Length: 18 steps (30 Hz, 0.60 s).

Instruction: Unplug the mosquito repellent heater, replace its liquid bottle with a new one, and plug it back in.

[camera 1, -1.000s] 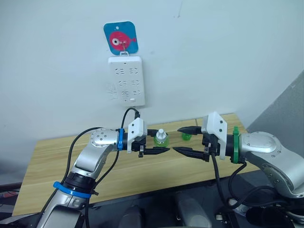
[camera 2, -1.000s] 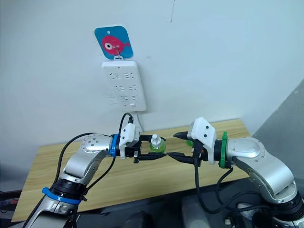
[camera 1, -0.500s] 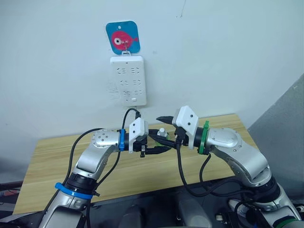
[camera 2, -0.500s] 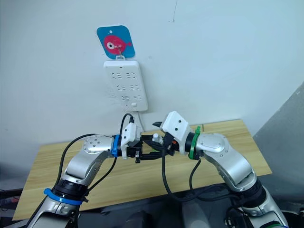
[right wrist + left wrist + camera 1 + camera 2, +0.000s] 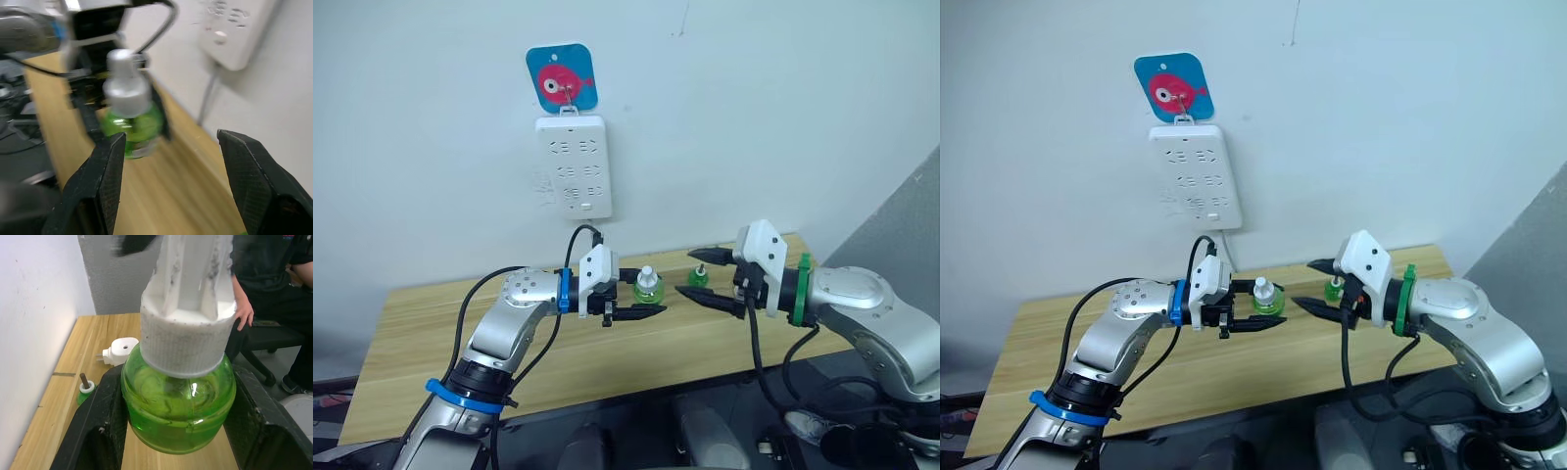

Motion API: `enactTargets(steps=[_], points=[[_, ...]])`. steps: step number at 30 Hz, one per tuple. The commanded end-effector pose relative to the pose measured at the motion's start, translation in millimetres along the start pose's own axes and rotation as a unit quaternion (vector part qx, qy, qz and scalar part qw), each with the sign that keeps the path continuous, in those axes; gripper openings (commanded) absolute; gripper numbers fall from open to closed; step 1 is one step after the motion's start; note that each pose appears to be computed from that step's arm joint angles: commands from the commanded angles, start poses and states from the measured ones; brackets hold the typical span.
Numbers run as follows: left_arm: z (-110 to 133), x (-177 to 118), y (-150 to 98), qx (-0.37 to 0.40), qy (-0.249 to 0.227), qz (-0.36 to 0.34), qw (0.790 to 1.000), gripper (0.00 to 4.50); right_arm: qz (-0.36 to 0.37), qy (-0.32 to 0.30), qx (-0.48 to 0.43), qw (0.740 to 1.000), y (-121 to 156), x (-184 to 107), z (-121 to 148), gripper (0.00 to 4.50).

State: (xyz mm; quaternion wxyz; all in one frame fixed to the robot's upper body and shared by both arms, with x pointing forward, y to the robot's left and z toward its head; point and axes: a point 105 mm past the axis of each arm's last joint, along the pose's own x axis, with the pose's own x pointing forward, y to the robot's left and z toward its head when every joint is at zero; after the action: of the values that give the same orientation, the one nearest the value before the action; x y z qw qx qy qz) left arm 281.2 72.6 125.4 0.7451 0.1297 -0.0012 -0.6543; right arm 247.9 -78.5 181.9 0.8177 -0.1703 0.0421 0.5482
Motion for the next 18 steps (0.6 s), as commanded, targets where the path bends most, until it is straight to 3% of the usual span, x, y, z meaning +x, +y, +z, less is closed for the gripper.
enactTargets(steps=[1, 10, 18], points=[[11.2, 0.6, -1.9, 0.02, -0.016, -0.009, 1.0, 2.27, 0.018, -0.025, -0.021, 0.999, 11.4, 6.2, 16.1, 3.07], [10.1, 2.5, -6.0, 0.019, -0.018, -0.015, 1.0, 2.27, -0.014, -0.055, -0.038, 0.998, 9.3, 56.9, 30.9, 3.07], [10.8, 2.2, -7.1, 0.018, -0.019, -0.013, 1.0, 2.27, -0.019, -0.035, -0.033, 0.999, 6.8, 62.6, 17.5, 3.07]])
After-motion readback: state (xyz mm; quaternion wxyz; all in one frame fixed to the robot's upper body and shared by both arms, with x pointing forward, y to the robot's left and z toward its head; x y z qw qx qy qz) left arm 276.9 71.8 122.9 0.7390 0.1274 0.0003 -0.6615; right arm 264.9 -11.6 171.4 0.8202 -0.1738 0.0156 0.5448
